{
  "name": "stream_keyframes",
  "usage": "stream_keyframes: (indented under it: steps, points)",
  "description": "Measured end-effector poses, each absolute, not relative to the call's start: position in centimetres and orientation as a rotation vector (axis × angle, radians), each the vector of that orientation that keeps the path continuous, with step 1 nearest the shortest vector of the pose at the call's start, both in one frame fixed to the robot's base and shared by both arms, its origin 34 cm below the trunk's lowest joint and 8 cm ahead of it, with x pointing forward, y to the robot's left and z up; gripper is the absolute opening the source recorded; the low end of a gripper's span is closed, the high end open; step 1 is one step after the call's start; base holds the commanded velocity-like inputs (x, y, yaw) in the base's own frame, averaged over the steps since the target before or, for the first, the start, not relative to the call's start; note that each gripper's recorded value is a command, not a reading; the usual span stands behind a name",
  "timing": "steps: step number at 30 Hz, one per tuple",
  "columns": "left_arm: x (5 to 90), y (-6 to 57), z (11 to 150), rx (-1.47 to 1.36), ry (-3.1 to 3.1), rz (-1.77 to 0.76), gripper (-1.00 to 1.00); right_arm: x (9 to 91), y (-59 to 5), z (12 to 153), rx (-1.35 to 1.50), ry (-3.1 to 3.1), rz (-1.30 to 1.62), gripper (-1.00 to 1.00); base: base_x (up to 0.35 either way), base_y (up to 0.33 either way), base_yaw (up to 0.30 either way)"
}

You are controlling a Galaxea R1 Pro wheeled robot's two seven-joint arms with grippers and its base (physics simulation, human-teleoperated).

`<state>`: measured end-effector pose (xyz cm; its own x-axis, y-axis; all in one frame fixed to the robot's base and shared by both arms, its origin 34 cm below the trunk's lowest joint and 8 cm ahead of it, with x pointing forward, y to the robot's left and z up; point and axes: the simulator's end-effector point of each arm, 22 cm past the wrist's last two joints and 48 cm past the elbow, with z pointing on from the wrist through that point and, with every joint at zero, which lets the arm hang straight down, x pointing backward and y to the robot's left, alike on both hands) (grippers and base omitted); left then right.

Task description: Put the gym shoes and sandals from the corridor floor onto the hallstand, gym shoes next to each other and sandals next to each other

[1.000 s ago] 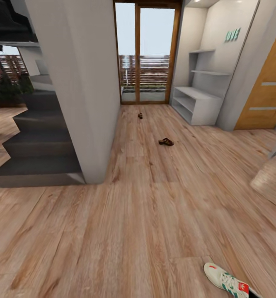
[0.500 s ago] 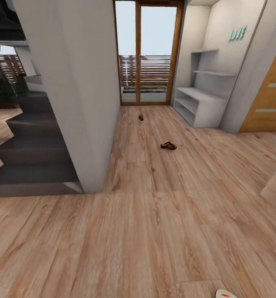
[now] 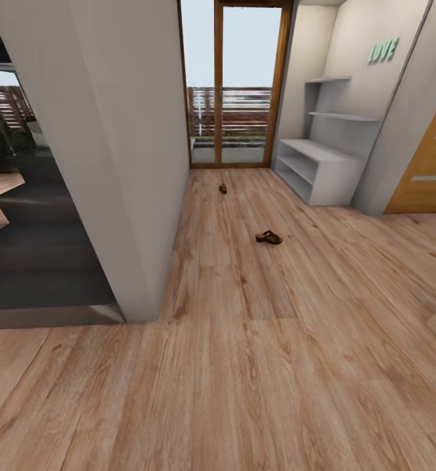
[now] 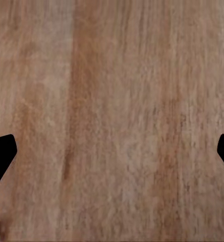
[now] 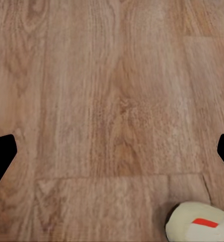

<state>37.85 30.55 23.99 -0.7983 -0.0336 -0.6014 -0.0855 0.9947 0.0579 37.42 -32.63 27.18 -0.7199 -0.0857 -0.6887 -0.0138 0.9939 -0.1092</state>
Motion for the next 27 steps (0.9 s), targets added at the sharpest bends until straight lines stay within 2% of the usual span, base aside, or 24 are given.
stream_keyframes:
  steps: [27]
  points:
    - [37.83, 30.50, 23.97, -0.082, 2.495, 0.107, 1.00, 37.42, -32.63, 27.18, -0.069, 2.372, -0.123, 1.00, 0.337, 0.000, 0.000]
